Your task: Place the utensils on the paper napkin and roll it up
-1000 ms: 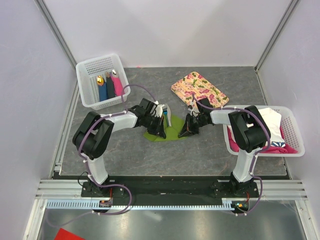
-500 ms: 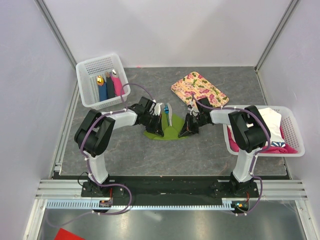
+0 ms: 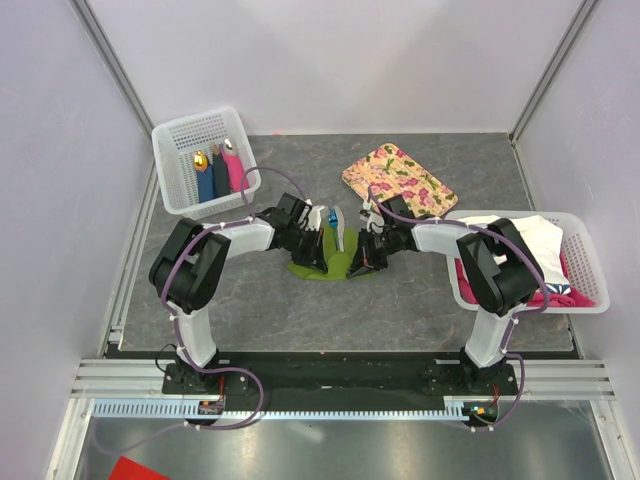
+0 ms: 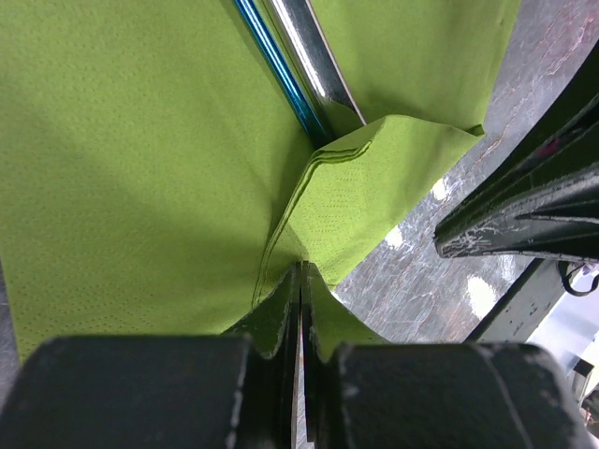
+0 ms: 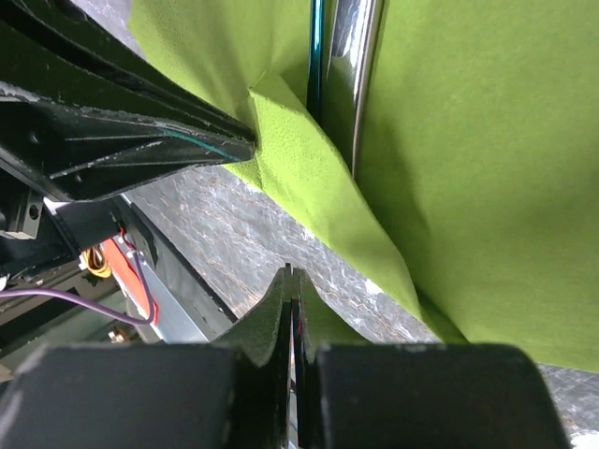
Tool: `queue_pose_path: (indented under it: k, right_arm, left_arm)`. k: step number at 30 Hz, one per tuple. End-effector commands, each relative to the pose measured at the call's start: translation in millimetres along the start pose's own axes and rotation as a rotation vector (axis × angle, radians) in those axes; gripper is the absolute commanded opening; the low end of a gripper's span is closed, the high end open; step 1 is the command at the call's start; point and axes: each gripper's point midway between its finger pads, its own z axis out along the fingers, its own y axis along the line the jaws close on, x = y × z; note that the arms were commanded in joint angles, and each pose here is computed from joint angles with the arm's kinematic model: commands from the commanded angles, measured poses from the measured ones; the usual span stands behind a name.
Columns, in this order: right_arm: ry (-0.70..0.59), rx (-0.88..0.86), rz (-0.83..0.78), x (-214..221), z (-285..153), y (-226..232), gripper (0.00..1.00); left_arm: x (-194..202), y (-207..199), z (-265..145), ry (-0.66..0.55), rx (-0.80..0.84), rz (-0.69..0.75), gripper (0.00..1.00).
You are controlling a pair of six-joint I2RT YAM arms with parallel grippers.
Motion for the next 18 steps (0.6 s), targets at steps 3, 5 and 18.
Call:
queue_pose_path:
  k: [3,5,18]
  right_arm:
    - [-0.036,0.030,-0.044,-19.7,5.5,-5.4,0.01]
    - [-0.024,0.039,-0.025,-20.0,9.9,-12.8,0.01]
    - [0.003,0.096,0.039,-14.9,2.4,-46.7,0.00]
  left_arm:
    - [-0.1,11.4,3.9,0.010,-0.038,-0.031,0.05]
    - [0.5,12.5,3.6,0.012,-0.039,-0.037,0.05]
    - [2.3,18.7,2.1,0.015,-0.048,-0.056,0.04]
